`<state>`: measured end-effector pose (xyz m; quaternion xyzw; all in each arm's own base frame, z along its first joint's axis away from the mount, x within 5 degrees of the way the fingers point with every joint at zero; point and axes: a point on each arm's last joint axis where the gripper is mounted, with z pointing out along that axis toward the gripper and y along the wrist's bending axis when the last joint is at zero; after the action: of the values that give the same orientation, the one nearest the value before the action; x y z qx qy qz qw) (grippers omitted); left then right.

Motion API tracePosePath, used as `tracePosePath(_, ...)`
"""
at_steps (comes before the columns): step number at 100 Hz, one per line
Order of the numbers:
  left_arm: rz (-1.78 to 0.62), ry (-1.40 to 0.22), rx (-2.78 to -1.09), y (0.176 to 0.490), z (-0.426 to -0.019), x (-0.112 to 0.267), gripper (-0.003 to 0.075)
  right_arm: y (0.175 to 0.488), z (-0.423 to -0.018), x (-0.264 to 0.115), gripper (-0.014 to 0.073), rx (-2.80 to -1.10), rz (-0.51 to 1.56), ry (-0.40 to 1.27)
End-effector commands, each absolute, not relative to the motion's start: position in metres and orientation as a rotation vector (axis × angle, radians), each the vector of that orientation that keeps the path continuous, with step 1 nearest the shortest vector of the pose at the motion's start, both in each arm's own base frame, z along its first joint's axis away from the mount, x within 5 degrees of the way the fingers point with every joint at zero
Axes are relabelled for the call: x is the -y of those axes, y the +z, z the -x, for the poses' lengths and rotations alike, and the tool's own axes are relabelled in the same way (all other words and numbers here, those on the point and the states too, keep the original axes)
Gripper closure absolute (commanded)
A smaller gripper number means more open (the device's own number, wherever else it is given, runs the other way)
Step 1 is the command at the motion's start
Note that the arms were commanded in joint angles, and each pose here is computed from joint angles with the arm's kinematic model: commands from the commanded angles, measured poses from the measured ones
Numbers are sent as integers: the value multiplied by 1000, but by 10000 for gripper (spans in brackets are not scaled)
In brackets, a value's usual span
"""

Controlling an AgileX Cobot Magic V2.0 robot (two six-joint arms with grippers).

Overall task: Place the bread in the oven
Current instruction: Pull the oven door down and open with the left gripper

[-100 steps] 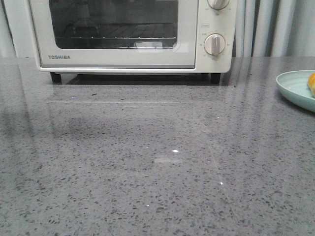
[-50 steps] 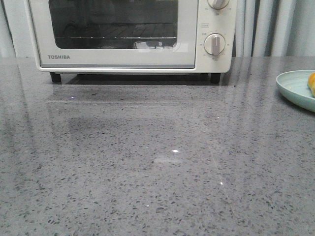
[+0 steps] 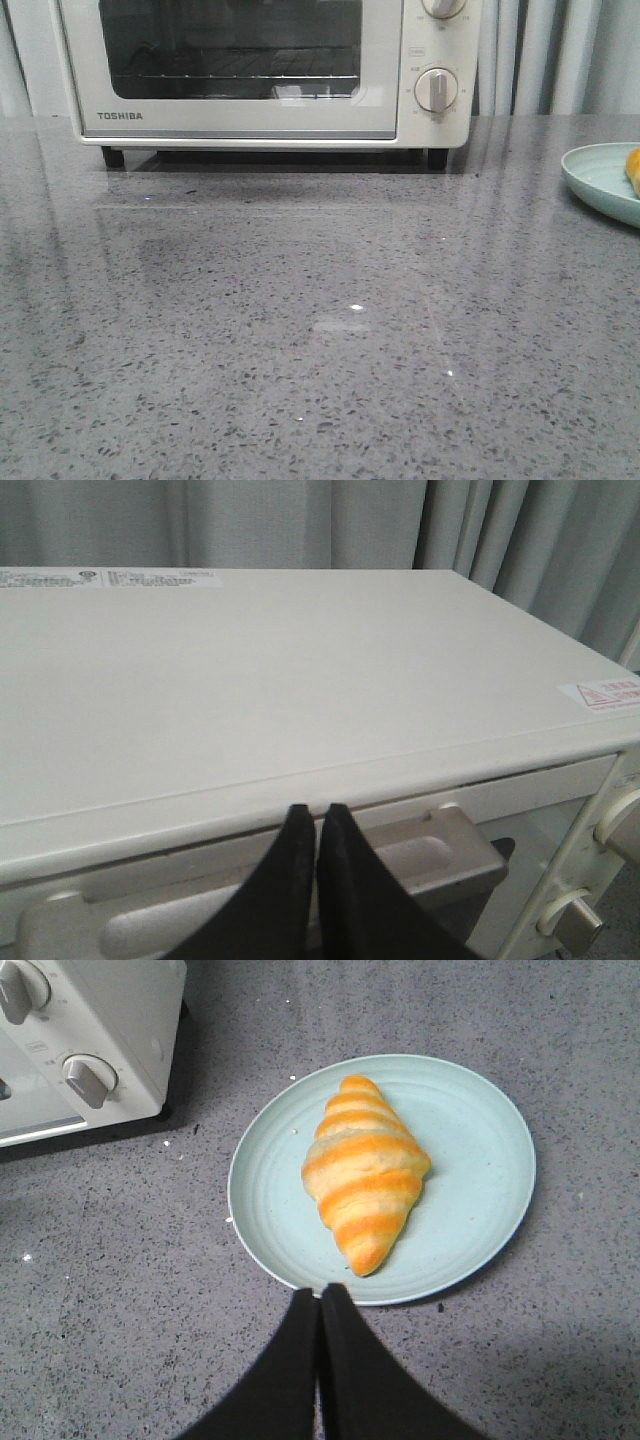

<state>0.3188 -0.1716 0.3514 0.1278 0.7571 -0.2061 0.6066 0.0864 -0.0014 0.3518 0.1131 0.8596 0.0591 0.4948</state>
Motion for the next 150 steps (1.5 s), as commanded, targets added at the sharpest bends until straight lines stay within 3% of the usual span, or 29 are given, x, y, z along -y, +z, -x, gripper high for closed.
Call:
tracePosePath(1, -261, -512, -1623, 379, -316, 169, 742, 367, -90, 2, 652, -2002, -266, 137)
tracePosePath(47, -257, -476, -1721, 358, -329, 167, 742, 366, -89, 2, 652, -2016, -267, 137)
tracePosePath(63, -292, -432, -1854, 345, -327, 166, 742, 366, -89, 2, 652, -2016, -267, 137)
tracePosePath(83, -348, -402, -2003, 301, -310, 166, 741, 366, -89, 2, 652, -2016, -267, 137)
tracePosePath(111, -285, -554, -2119, 239, -239, 166, 742, 366, -89, 2, 652, -2017, -267, 137)
tracePosePath(132, -330, -695, -2101, 262, -185, 164, 741, 364, -88, 2, 652, -2036, -269, 136)
tracePosePath(150, -383, -833, -1878, 313, -146, 151, 742, 360, -89, 2, 652, -2078, -274, 135)
